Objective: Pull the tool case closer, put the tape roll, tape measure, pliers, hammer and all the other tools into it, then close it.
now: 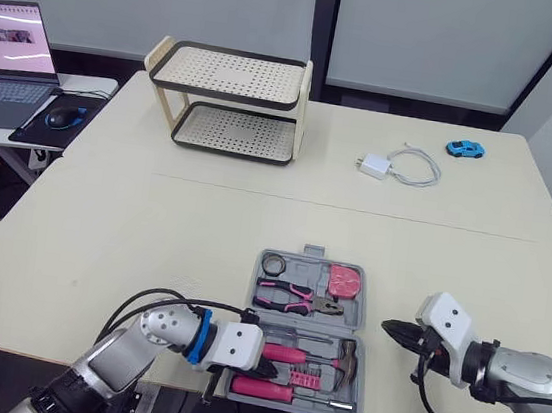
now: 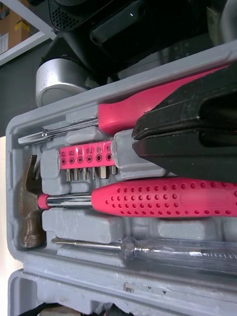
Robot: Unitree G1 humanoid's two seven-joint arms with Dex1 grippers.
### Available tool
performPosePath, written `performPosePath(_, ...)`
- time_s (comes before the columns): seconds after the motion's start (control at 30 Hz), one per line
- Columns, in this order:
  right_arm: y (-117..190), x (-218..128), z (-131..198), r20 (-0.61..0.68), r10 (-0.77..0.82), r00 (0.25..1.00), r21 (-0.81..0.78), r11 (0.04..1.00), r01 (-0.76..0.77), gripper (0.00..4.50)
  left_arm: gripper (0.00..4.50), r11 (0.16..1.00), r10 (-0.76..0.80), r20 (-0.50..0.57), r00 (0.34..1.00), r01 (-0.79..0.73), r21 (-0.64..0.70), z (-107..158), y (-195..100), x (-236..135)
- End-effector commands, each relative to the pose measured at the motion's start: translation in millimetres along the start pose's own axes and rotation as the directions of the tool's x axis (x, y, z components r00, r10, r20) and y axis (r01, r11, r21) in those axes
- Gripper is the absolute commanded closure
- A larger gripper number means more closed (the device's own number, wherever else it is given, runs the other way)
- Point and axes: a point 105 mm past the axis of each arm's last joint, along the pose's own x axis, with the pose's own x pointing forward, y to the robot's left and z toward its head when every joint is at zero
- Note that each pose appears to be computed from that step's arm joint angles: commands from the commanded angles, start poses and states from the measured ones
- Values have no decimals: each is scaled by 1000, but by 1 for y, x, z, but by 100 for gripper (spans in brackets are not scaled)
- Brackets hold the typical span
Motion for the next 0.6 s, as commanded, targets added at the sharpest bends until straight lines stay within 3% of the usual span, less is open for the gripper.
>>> performPosePath(0.03, -3, -5, 7, 15, -11, 1000, -38, 999, 12, 448, 450, 1000, -19, -22, 1000, 19, 16, -1, -1, 6)
performPosePath(0.17, -5, -6, 9, 10, -14, 1000, -20, 1000, 15, 448, 450, 999, -28, -47, 998, 29, 14, -5, -1, 8)
performPosePath(0.33, -17, -11, 18, 3, 53, 999, 135, 989, -53, 448, 450, 999, -52, -93, 994, 53, 6, -13, -4, 8)
performPosePath(0.5, -39, -1, 37, 12, 69, 998, 295, 953, -70, 351, 450, 998, -66, -116, 991, 66, -5, -20, -6, 7)
performPosePath(0.6, -58, 17, 40, -9, 1, 1000, 393, 920, 3, 284, 450, 997, -83, -132, 988, 83, -10, -25, -8, 7)
